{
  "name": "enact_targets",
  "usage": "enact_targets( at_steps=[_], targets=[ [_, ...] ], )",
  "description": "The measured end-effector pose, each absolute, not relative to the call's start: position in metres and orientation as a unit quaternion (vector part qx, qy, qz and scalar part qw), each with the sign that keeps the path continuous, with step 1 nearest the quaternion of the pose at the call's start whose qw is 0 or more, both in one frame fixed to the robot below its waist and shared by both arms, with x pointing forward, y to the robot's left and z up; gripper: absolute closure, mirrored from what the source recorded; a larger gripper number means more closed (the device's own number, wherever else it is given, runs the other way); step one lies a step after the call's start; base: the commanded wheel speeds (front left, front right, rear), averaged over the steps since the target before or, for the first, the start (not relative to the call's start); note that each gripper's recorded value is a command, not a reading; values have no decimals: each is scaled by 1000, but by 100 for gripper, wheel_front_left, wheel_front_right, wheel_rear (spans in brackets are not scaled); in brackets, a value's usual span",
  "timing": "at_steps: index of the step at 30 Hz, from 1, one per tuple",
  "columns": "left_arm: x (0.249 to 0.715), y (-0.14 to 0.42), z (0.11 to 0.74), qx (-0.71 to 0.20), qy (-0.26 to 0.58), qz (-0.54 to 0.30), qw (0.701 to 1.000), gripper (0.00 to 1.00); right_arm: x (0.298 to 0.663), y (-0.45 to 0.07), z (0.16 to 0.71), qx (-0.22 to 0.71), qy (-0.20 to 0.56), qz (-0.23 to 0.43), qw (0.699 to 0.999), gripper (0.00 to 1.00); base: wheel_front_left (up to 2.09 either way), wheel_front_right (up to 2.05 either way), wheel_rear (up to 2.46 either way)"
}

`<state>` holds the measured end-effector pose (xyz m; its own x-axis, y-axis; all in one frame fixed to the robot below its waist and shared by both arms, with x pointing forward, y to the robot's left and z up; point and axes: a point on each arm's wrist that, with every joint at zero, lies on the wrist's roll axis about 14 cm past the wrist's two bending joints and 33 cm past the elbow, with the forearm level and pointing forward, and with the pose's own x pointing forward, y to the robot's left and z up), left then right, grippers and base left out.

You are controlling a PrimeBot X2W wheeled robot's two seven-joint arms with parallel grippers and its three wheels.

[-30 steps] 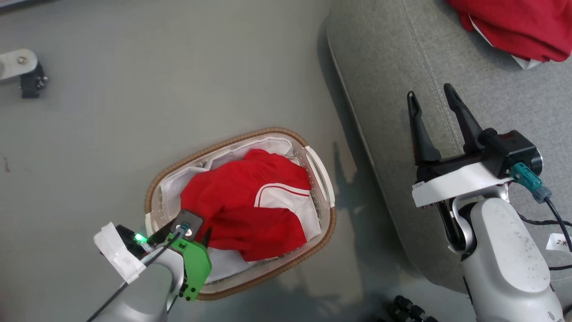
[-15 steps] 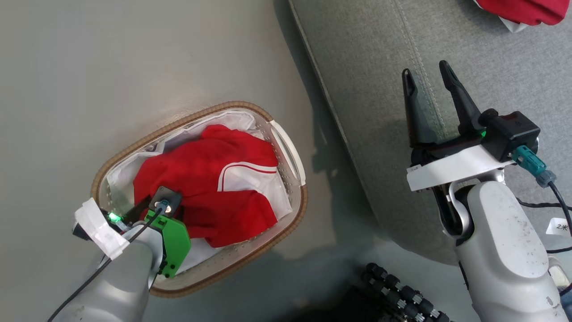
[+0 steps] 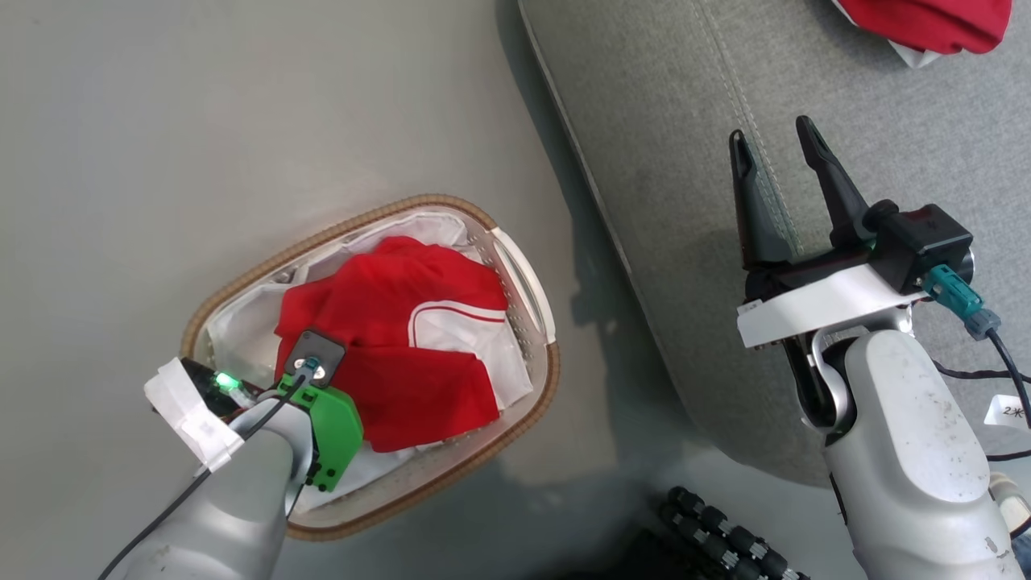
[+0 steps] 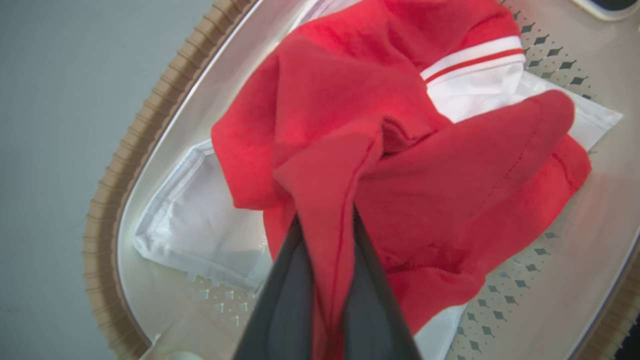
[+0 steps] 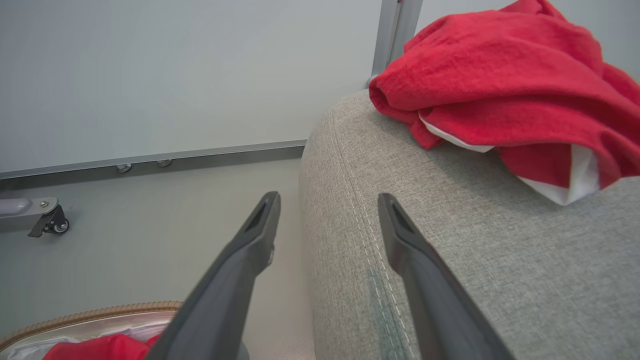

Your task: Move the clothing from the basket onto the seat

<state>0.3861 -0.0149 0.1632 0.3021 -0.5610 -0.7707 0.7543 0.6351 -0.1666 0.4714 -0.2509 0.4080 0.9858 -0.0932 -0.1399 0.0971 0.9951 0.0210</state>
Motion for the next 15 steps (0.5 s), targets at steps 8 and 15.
enact_targets(
  at_steps=[8,15],
  targets=[
    [403,-25,208,91,367,-407,832,100,464,-245,425,4,56,-41,998,0,0,0,0],
    [428,-36,277,74,269,-414,867,100,446,-237,439,-1,47,-34,998,0,0,0,0]
  ],
)
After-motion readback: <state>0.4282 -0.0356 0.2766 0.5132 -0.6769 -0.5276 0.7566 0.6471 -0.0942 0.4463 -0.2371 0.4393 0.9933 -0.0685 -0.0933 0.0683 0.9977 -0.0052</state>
